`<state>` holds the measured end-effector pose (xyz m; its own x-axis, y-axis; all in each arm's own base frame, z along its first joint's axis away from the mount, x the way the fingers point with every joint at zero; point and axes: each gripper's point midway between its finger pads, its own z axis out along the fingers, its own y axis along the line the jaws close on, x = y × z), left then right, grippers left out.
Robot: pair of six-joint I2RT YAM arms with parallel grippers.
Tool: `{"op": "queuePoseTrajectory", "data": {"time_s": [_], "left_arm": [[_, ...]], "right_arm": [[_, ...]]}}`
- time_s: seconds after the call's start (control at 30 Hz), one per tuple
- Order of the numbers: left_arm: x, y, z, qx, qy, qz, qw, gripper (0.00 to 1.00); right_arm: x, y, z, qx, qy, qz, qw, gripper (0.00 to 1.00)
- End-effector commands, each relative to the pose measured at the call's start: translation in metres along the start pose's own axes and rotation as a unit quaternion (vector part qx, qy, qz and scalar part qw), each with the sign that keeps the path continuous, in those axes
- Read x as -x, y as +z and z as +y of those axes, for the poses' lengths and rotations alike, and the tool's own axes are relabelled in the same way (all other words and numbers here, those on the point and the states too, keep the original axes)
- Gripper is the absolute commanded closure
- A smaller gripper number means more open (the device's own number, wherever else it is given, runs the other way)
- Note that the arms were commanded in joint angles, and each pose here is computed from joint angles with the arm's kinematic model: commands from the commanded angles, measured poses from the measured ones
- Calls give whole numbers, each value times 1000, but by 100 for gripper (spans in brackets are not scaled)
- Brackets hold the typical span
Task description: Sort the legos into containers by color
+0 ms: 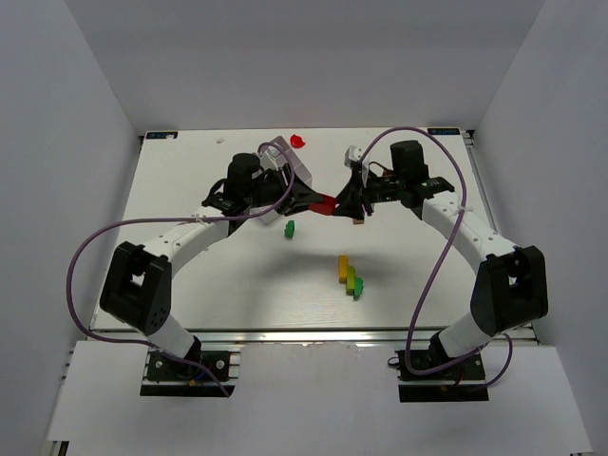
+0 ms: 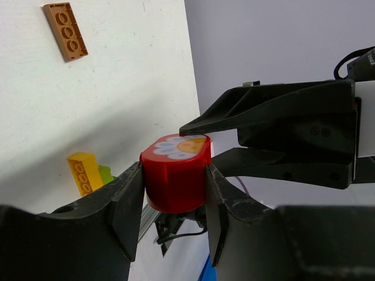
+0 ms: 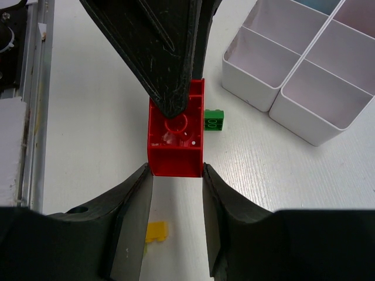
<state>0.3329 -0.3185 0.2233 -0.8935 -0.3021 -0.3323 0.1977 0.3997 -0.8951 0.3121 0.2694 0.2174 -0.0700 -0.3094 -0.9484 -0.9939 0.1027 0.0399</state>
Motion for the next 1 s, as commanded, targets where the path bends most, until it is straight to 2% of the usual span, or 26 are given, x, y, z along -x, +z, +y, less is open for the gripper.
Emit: {"op": "queuePoseTrajectory", "data": {"time_s": [0.0, 0.1, 0.13, 0.23, 0.27, 0.3, 0.37, 0.43, 0.6, 0.63, 0.67, 0.77, 0.87, 0.97], "left_arm": [[1, 0, -16, -28, 25, 2, 999, 81], [6, 0, -24, -34, 30, -1, 999, 87], [8, 1, -25, -34, 37, -4, 999, 87], [24, 2, -30, -20, 65, -16, 998, 89], [25, 2, -24, -2, 61, -10, 998, 89], [31, 4, -21, 6, 64, -12, 998, 91], [56, 1, -25, 18, 78, -35, 996, 92], [87, -2, -26, 24, 88, -62, 994, 93], [165, -6, -1, 103, 88, -129, 982, 94], [179, 3, 29, 137, 84, -127, 979, 94], [204, -1, 19, 158, 96, -154, 971, 94], [254, 8, 47, 209, 108, -188, 954, 96], [286, 21, 77, 228, 111, -217, 943, 99], [317, 20, 76, 223, 147, -278, 923, 100]], "right_arm": [[14, -1, 3, 2, -14, -16, 1000, 77], [13, -2, 1, -3, -14, -13, 1000, 59], [12, -2, 1, -6, -15, -12, 1000, 48], [9, -2, -3, -19, -15, -5, 1000, 37], [8, -3, -5, -25, -14, -2, 1000, 31], [6, -4, -6, -30, -14, 1, 999, 30], [2, -8, -12, -49, -12, 9, 999, 18], [-1, -14, -17, -68, -8, 14, 998, 11], [-15, -34, -42, -148, 11, 28, 988, 11], [-15, -40, -48, -166, 9, 28, 986, 11], [-17, -42, -50, -171, 12, 28, 985, 11], [-22, -46, -53, -182, 22, 28, 983, 11], [-25, -46, -51, -180, 32, 25, 983, 11], [-27, -44, -47, -174, 39, 21, 984, 11]]}}
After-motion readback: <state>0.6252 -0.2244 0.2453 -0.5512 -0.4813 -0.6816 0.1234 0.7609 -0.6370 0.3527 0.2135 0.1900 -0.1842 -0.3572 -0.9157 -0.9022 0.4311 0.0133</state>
